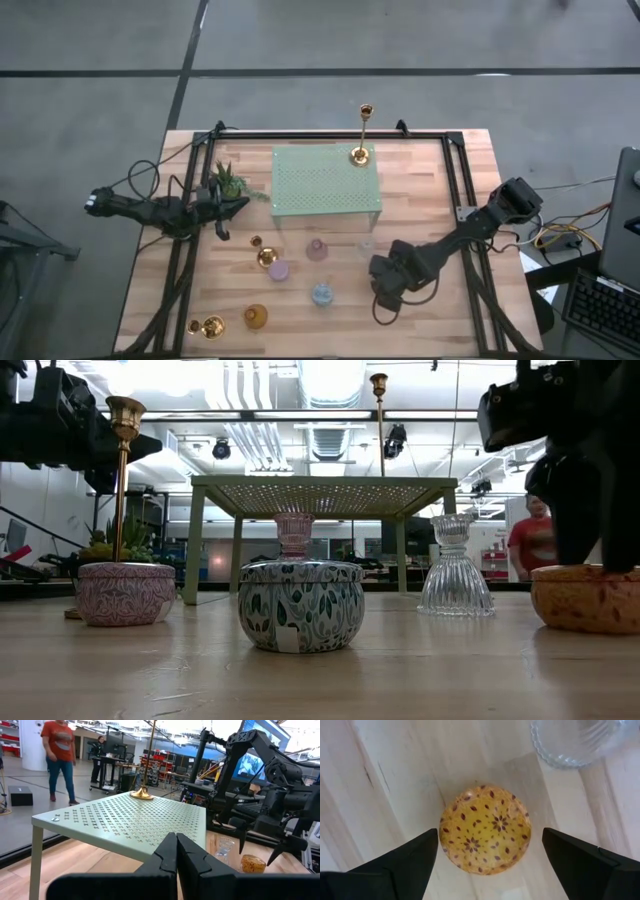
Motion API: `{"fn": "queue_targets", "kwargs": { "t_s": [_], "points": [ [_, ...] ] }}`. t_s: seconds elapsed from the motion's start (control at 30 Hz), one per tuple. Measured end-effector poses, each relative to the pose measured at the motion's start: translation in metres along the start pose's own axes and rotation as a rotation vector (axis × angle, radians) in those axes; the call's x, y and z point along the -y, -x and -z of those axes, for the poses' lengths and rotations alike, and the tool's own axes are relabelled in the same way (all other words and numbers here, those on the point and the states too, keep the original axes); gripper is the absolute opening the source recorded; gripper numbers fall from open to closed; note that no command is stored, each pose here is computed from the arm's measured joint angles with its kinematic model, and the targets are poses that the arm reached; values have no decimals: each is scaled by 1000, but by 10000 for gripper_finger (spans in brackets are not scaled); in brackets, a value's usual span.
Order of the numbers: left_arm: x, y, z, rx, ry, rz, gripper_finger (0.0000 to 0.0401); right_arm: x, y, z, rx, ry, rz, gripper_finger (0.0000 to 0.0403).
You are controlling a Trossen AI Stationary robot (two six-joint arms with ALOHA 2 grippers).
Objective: Pick & Place candle stick holders
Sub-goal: Put the yellow scented candle on the shelf
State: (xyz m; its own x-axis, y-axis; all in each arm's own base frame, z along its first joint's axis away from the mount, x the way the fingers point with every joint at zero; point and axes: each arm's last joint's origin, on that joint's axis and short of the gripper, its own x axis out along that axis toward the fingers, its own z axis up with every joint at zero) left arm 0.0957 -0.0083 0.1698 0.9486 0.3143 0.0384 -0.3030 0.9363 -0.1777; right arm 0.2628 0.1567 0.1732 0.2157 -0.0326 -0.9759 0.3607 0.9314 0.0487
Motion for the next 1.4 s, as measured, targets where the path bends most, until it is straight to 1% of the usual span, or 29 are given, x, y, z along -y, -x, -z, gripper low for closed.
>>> {"fn": "queue_targets", "kwargs": {
  "t_s": [0.13, 0.33, 0.47, 0.83, 1.03, 1.4],
  "points": [
    [0, 0, 0, 0, 0, 0, 3, -1, -3, -2, 25, -2, -31, 352],
    [0, 0, 0, 0, 0, 0, 3, 2, -10, 1, 31, -13, -38, 347],
    [0, 0, 0, 0, 0, 0, 3, 2, -17, 2, 54, -27, -80, 350],
    [0, 0, 0, 0, 0, 0, 3, 7, -26, 8, 43, -73, -70, 327],
    [0, 0, 0, 0, 0, 0, 3, 7, -26, 8, 51, -80, -82, 325],
    [0, 0, 0, 0, 0, 0, 3, 7, -27, 8, 68, -104, -67, 325]
  ]
}}
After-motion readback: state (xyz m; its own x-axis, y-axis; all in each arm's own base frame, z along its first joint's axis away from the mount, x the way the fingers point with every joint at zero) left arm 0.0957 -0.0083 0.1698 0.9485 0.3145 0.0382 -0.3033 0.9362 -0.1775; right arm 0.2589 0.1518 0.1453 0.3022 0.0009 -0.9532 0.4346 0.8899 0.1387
